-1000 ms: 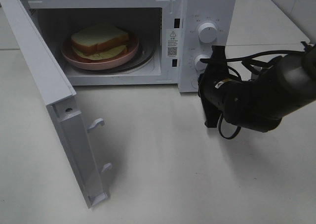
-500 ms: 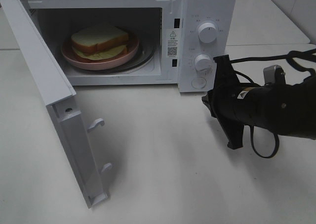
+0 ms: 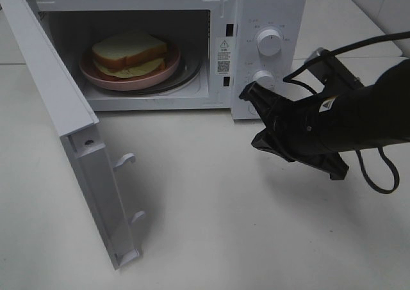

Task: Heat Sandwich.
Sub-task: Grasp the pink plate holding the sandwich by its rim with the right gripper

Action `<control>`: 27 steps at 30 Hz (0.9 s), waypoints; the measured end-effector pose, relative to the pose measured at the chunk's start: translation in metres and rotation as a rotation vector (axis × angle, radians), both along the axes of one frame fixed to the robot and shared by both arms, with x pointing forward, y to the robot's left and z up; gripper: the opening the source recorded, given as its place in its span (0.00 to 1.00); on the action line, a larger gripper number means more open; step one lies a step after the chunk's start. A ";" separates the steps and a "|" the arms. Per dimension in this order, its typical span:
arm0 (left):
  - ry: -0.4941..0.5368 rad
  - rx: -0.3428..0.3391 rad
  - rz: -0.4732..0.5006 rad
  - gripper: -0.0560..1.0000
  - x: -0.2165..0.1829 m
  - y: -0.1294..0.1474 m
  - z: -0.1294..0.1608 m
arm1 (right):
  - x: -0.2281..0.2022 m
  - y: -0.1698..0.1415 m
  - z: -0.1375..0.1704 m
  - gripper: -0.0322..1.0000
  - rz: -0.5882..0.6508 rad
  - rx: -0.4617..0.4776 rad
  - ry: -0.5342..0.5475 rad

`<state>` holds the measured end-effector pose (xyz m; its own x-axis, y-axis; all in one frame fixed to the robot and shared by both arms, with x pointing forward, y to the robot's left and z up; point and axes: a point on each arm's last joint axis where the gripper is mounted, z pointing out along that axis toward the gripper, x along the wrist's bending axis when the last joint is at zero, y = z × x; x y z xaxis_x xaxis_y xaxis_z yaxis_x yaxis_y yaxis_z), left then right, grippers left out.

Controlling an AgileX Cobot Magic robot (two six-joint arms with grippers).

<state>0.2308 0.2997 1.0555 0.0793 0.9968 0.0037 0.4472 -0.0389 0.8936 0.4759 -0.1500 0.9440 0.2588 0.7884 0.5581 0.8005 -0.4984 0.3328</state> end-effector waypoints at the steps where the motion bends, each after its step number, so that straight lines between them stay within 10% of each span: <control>1: 0.000 0.000 0.000 0.96 0.000 0.000 0.000 | 0.001 0.002 0.003 0.05 0.034 -0.015 -0.001; 18: 0.000 0.000 0.000 0.96 0.000 0.000 0.000 | 0.001 0.016 0.031 0.05 0.653 -0.315 0.008; 27: 0.000 0.000 0.000 0.96 0.000 0.000 0.000 | -0.011 0.016 0.041 0.05 1.207 -0.471 -0.011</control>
